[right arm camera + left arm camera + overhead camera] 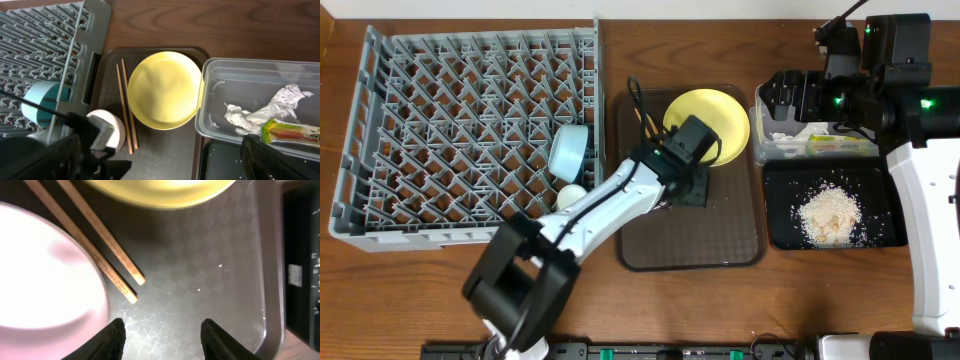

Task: Sort waste into correct bins and load items into the dishwasher
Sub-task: 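Reach the left gripper to the pink-white bowl on the brown tray, then grasp the pink-white bowl rim with the left gripper and lift, then carry the pink-white bowl to the rack and place it upright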

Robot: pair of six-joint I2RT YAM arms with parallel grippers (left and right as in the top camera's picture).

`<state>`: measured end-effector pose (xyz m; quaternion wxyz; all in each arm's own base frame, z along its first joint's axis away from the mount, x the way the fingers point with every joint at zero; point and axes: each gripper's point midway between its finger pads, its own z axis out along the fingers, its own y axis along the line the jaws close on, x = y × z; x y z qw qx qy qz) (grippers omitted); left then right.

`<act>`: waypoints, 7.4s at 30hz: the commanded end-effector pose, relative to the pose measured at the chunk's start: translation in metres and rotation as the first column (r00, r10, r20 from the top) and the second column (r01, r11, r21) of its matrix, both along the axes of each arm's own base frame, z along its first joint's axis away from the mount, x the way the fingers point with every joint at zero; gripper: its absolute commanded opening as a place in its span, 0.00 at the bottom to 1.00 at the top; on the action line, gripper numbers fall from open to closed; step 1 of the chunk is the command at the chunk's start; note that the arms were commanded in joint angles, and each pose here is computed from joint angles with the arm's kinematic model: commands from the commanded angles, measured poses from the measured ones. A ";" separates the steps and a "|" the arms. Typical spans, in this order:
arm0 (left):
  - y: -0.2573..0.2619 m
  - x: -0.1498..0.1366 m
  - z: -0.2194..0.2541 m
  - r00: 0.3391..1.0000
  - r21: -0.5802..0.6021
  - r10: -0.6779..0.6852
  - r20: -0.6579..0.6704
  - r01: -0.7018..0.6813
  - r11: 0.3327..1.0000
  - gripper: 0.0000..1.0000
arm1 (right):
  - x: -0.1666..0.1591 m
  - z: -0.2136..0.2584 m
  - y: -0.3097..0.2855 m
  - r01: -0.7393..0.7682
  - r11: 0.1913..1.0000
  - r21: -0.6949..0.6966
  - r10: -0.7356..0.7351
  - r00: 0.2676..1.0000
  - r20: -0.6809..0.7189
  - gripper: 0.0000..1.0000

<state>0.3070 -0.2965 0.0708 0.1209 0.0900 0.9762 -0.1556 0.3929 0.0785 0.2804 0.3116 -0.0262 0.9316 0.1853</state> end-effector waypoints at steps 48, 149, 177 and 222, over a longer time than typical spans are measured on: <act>0.067 0.031 0.021 0.997 0.143 0.038 0.064 -0.047 0.989 0.50 | 0.002 0.002 -0.002 0.004 1.000 -0.006 -0.004 1.000 0.007 0.99; 0.264 0.150 0.202 0.702 0.623 -0.061 0.710 -0.585 0.520 0.07 | 0.002 0.002 -0.002 0.004 1.000 -0.006 -0.004 1.000 0.007 0.99; 0.312 0.184 0.131 0.740 0.733 -0.034 0.672 -0.657 0.175 0.07 | 0.002 0.002 -0.002 0.004 1.000 -0.006 -0.004 1.000 0.007 0.99; 0.212 0.174 0.040 0.848 0.661 -0.069 0.526 -0.356 0.661 0.61 | 0.001 0.002 -0.002 0.004 1.000 -0.007 -0.004 1.000 0.006 0.99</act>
